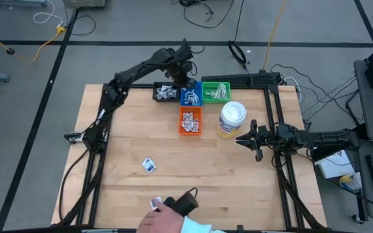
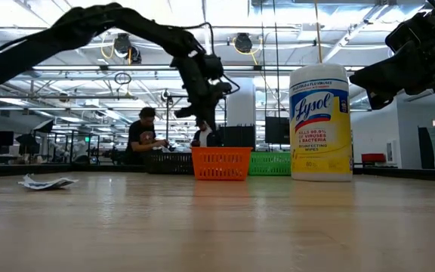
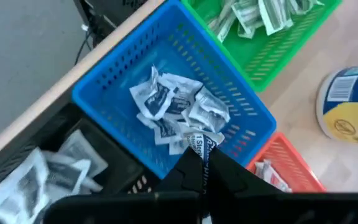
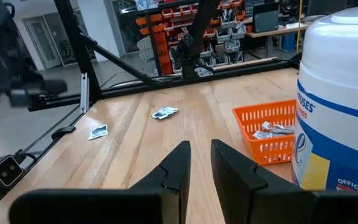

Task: Pick & Place First Aid Supplies
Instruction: Put the blue alcohol pad into the blue bin

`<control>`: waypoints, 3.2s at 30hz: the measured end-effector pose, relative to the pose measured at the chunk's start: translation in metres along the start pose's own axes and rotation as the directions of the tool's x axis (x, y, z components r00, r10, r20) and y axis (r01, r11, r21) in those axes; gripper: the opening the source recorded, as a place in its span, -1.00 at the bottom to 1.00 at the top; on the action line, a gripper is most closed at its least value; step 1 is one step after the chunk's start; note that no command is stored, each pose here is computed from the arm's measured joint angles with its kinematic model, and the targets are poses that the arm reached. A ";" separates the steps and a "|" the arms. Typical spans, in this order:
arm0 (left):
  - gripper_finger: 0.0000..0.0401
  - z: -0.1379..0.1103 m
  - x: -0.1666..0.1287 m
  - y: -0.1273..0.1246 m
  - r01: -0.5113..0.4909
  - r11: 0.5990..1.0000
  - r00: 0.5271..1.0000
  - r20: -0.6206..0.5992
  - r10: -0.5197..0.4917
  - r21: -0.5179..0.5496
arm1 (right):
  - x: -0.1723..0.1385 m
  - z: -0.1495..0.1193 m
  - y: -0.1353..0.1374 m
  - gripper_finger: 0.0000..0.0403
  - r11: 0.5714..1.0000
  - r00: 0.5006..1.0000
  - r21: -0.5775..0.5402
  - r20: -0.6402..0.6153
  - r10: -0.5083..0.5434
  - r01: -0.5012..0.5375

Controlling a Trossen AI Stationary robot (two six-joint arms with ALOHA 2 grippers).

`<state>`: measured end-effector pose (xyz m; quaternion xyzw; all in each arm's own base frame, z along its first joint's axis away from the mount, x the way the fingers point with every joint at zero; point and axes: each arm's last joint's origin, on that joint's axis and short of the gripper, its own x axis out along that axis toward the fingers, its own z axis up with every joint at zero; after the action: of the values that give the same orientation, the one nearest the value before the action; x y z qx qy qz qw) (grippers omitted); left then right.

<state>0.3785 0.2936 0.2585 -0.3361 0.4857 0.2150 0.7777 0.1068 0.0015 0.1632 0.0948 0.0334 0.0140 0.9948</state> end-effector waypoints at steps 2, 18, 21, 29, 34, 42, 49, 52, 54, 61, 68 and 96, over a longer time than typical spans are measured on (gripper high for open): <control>-1.00 0.001 0.011 0.002 0.004 1.000 1.000 -0.013 -0.004 -0.004 | 0.000 0.000 0.000 -0.71 1.000 1.000 0.000 0.000 0.000 0.000; -0.61 -0.005 0.062 0.004 0.001 1.000 0.993 -0.120 -0.002 -0.013 | 0.000 0.000 0.000 -0.71 1.000 1.000 0.000 0.000 0.000 0.000; -0.32 -0.005 0.062 0.004 0.002 1.000 0.993 -0.121 -0.002 -0.007 | 0.000 0.000 0.000 -0.71 1.000 1.000 0.000 0.000 0.000 0.000; 0.19 0.004 0.040 -0.001 -0.064 0.998 0.997 -0.053 0.064 0.002 | 0.000 0.000 0.000 -0.71 1.000 1.000 0.000 0.000 0.000 0.000; 0.29 0.006 0.018 -0.009 -0.113 0.993 0.994 0.008 0.113 0.028 | 0.000 0.000 0.000 -0.71 1.000 1.000 0.000 0.000 0.000 0.000; 0.26 -0.019 0.017 -0.024 -0.144 0.988 0.969 -0.208 0.131 -0.049 | 0.000 0.000 0.000 -0.71 1.000 1.000 0.000 0.000 0.000 0.000; 0.19 -0.054 0.018 -0.083 -0.143 0.987 0.925 -0.345 0.160 0.074 | 0.000 0.000 0.000 -0.71 1.000 1.000 0.000 0.000 0.000 0.000; 0.18 -0.069 0.015 -0.115 -0.104 0.980 0.926 -0.343 0.158 0.170 | 0.000 0.000 0.000 -0.71 1.000 1.000 0.000 -0.001 0.000 0.000; 0.19 -0.080 0.013 -0.135 -0.080 0.973 0.925 -0.348 0.153 0.215 | 0.000 0.000 0.000 -0.71 1.000 1.000 0.000 0.000 0.000 0.000; 0.19 -0.127 0.010 -0.201 0.009 0.955 0.909 -0.401 0.116 0.297 | 0.000 0.000 0.000 -0.71 1.000 1.000 0.000 0.000 0.000 0.000; 0.17 -0.183 0.005 -0.259 0.051 0.927 0.896 -0.428 0.121 0.371 | 0.000 0.000 0.000 -0.71 1.000 1.000 0.000 0.000 0.000 0.000; 0.18 -0.368 0.007 -0.307 -0.112 0.981 0.849 -0.499 0.176 0.156 | 0.000 0.000 0.000 -0.71 1.000 1.000 0.000 0.000 0.000 0.000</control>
<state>0.3600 -0.1850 0.2371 -0.2958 0.7101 0.1464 0.6220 0.1068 0.0015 0.1633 0.0948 0.0333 0.0141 0.9948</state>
